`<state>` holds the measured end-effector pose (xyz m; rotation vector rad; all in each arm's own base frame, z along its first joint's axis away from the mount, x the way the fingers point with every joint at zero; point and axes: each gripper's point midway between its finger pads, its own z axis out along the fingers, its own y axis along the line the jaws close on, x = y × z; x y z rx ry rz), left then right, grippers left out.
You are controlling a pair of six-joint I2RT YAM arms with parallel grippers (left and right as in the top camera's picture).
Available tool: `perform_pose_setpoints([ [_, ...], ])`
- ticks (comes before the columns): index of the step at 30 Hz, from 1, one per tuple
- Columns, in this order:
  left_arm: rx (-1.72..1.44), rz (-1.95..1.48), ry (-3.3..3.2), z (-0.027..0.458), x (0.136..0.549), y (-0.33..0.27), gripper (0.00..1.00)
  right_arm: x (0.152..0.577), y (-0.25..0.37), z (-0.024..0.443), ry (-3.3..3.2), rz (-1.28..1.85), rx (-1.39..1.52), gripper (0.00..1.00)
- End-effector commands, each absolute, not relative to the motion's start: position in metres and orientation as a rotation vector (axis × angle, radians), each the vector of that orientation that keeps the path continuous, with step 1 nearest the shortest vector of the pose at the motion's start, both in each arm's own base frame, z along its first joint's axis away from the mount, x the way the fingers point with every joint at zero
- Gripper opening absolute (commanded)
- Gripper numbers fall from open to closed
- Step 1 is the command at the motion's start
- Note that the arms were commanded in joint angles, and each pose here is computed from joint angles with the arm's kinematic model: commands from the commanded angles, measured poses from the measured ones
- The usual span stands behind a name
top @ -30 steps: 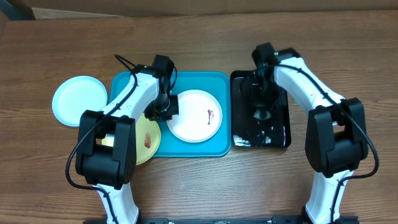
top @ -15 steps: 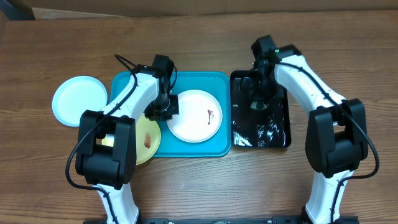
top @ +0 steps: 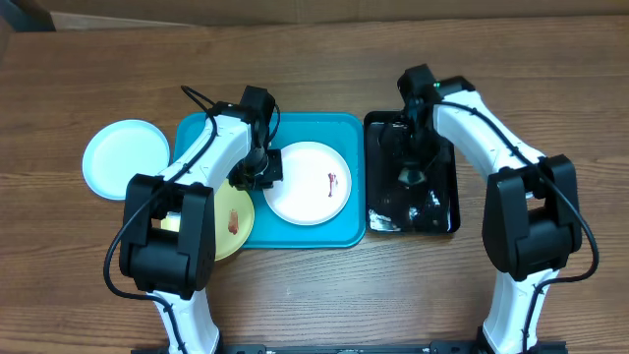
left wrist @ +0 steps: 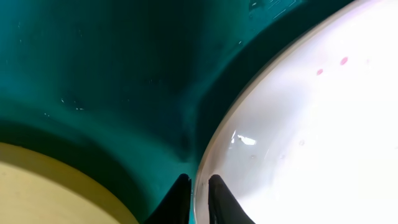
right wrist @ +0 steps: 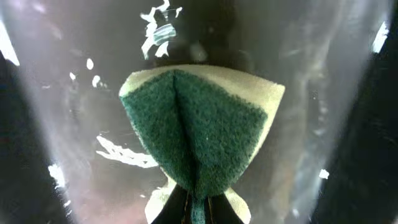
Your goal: Clean dirty plates on tray and stack at the side
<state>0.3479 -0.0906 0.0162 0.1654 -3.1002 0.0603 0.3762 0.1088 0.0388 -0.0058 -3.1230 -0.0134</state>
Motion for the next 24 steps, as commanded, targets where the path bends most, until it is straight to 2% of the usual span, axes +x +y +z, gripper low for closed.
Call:
perform_pose_setpoints([
  [1, 0.175, 0.076, -3.145, 0.026, 0.359, -0.092, 0.15, 0.388, 0.114, 0.066, -3.185, -0.043, 0.003, 0.04],
  [19, 0.187, 0.070, -3.132, 0.016, 0.352, -0.090, 0.15, 0.377, 0.113, 0.065, -3.137, -0.041, 0.003, 0.04],
  [20, 0.187, 0.071, -3.131, 0.014, 0.352, -0.090, 0.14, 0.376, 0.114, 0.065, -3.134, -0.044, 0.003, 0.04],
  [22, 0.186, 0.068, -3.131, 0.013, 0.351, -0.089, 0.04, 0.375, 0.113, 0.065, -3.131, -0.042, 0.003, 0.04],
  [24, 0.187, 0.071, -3.133, 0.013, 0.352, -0.090, 0.04, 0.376, 0.113, 0.065, -3.132, -0.043, 0.003, 0.04],
])
